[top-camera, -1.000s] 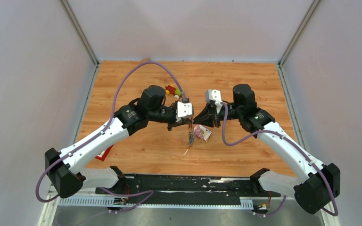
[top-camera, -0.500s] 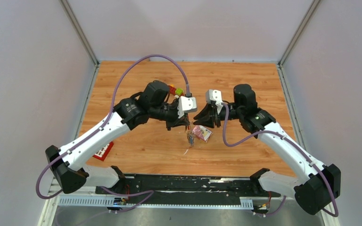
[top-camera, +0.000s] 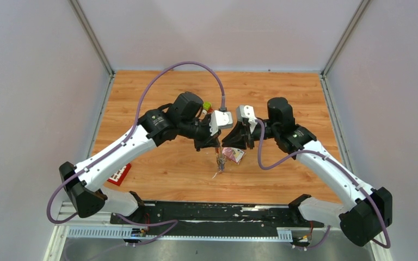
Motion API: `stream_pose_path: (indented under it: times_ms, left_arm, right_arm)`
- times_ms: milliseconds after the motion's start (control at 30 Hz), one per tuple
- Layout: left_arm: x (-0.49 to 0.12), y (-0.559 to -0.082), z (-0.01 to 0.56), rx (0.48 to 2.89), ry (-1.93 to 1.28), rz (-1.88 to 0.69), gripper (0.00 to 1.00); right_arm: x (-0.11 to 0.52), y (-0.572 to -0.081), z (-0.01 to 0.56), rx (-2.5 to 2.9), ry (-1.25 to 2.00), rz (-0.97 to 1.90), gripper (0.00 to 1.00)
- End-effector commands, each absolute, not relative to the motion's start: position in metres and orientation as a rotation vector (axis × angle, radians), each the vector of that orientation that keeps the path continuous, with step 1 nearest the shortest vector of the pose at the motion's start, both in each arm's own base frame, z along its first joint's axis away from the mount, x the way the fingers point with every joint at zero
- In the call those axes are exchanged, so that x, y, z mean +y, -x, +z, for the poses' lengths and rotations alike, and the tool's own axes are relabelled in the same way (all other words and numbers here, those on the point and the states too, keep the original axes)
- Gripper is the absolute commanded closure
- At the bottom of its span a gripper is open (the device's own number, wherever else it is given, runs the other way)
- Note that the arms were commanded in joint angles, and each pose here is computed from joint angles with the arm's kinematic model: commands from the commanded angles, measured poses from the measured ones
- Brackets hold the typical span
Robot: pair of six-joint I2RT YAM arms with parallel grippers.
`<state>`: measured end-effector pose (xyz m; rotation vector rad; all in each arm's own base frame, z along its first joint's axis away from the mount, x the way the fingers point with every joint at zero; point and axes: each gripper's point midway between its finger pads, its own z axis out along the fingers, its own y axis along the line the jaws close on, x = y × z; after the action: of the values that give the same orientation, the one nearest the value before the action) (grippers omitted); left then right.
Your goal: Put the keys on the keyring
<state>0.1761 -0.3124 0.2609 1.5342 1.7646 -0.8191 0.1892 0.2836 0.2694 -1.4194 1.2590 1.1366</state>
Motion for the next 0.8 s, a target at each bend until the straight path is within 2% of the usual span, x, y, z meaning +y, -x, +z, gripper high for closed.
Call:
stream_pose_path:
  times_ms: [0, 300, 567, 767]
  left_arm:
    - [-0.3185, -0.1755, 0.2824, 1.721, -1.506, -0.842, 1.00]
    - [-0.3199, -0.1740, 0.2843, 1.710, -1.505, -0.858, 1.00]
    - [-0.3201, -0.1730, 0.2834, 1.707, -1.506, -0.864, 1.00]
    - [-0.3206, -0.1721, 0.2882, 1.683, -1.499, -0.871, 1.00]
  right_arm:
    - [0.2896, -0.1832, 0.2830, 1.179, 1.447, 1.165, 0.82]
    - [0.2932, -0.1820, 0.2781, 1.183, 1.459, 1.171, 0.84]
    - [0.2942, -0.1820, 0.2776, 1.182, 1.460, 1.166, 0.99]
    - [0.2934, -0.1872, 0.2772, 1.196, 1.448, 1.122, 1.00]
